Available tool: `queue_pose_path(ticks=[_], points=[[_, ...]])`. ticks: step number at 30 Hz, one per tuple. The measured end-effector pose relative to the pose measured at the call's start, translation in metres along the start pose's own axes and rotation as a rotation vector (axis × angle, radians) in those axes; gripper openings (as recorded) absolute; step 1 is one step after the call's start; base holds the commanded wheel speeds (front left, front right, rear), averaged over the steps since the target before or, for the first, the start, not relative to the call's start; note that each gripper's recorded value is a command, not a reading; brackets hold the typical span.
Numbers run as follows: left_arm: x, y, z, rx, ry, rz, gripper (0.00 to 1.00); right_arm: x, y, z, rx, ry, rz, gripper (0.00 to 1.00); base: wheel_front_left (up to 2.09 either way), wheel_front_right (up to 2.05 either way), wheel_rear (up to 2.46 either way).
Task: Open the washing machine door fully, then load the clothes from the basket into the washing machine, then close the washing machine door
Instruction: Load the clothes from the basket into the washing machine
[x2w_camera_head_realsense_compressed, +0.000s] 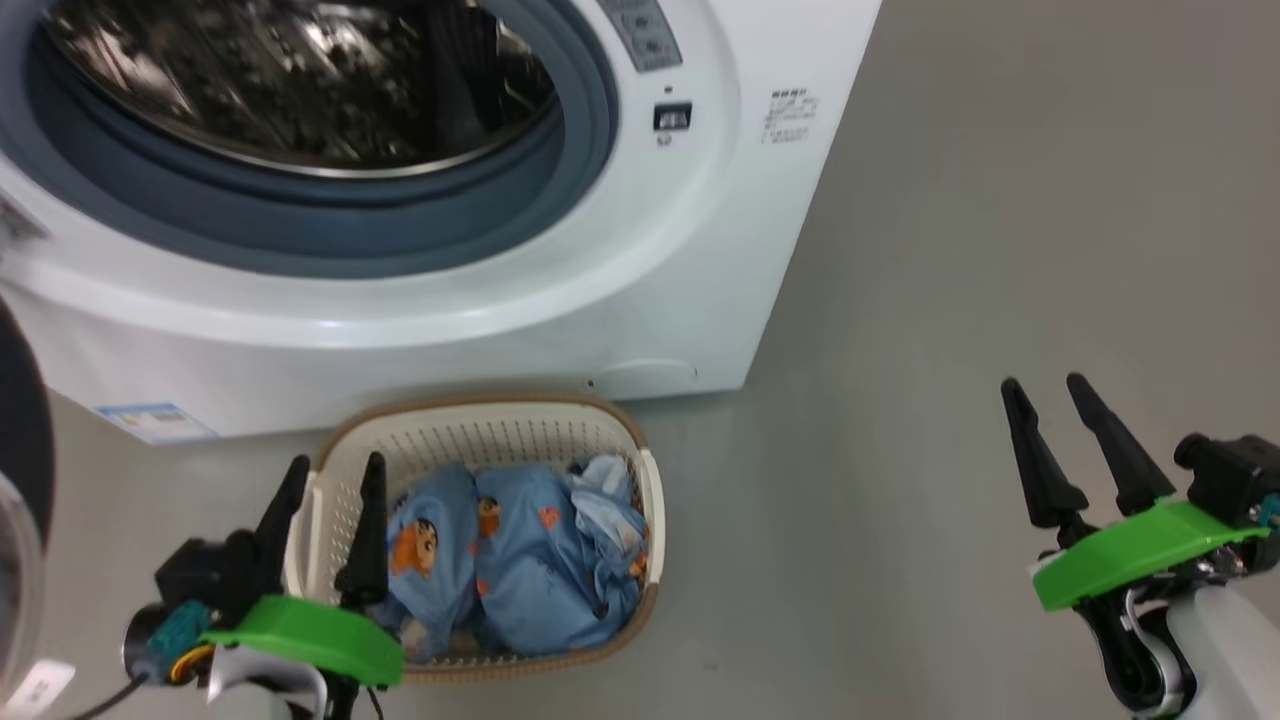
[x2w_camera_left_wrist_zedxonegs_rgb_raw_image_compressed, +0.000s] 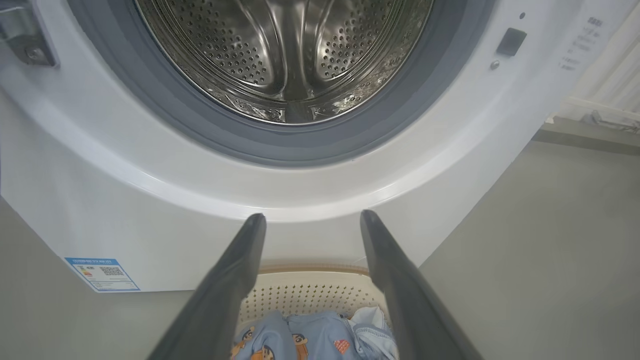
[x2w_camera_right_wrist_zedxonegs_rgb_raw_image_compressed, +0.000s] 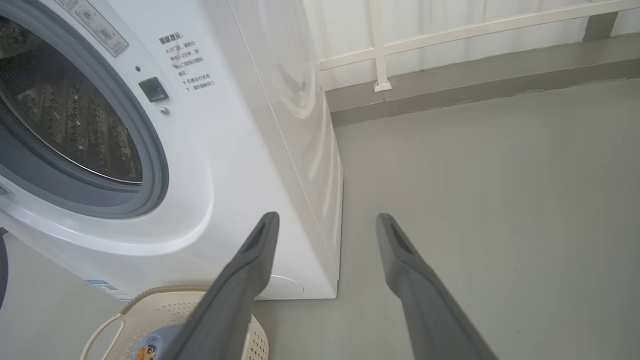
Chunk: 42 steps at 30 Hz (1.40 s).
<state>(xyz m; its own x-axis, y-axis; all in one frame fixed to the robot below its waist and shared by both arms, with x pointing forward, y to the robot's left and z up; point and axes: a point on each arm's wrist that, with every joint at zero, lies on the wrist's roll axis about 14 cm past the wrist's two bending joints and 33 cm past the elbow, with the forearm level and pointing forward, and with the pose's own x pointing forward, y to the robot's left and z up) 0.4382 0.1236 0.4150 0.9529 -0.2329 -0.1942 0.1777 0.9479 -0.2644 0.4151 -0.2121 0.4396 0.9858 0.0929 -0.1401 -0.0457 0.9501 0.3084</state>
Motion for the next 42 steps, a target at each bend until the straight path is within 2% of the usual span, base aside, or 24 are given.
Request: queue_pose_path(ticks=[10,18,24,28,35,42], points=[[0.039,0.008,-0.071,0.001,0.243,-0.017,1.00,0.033,-0.006,-0.022,0.015,0.045,-0.012,1.00,0.00,0.00,0.00],[0.056,0.033,-0.134,0.010,0.448,0.021,1.00,0.060,-0.011,-0.040,0.017,0.070,-0.012,1.00,0.00,0.00,0.00],[0.065,0.048,-0.175,0.037,0.584,0.042,1.00,0.072,-0.016,-0.060,0.031,0.104,-0.025,1.00,0.00,0.00,0.00],[0.074,0.058,-0.199,0.092,0.675,0.036,1.00,0.079,-0.020,-0.072,0.039,0.120,-0.034,1.00,0.00,0.00,0.00],[0.094,0.085,-0.230,0.133,0.771,0.070,1.00,0.093,-0.029,-0.091,0.040,0.138,-0.052,1.00,0.00,0.00,0.00],[0.110,0.089,-0.268,0.117,0.844,0.080,1.00,0.102,-0.044,-0.115,0.027,0.173,-0.077,1.00,0.00,0.00,0.00]])
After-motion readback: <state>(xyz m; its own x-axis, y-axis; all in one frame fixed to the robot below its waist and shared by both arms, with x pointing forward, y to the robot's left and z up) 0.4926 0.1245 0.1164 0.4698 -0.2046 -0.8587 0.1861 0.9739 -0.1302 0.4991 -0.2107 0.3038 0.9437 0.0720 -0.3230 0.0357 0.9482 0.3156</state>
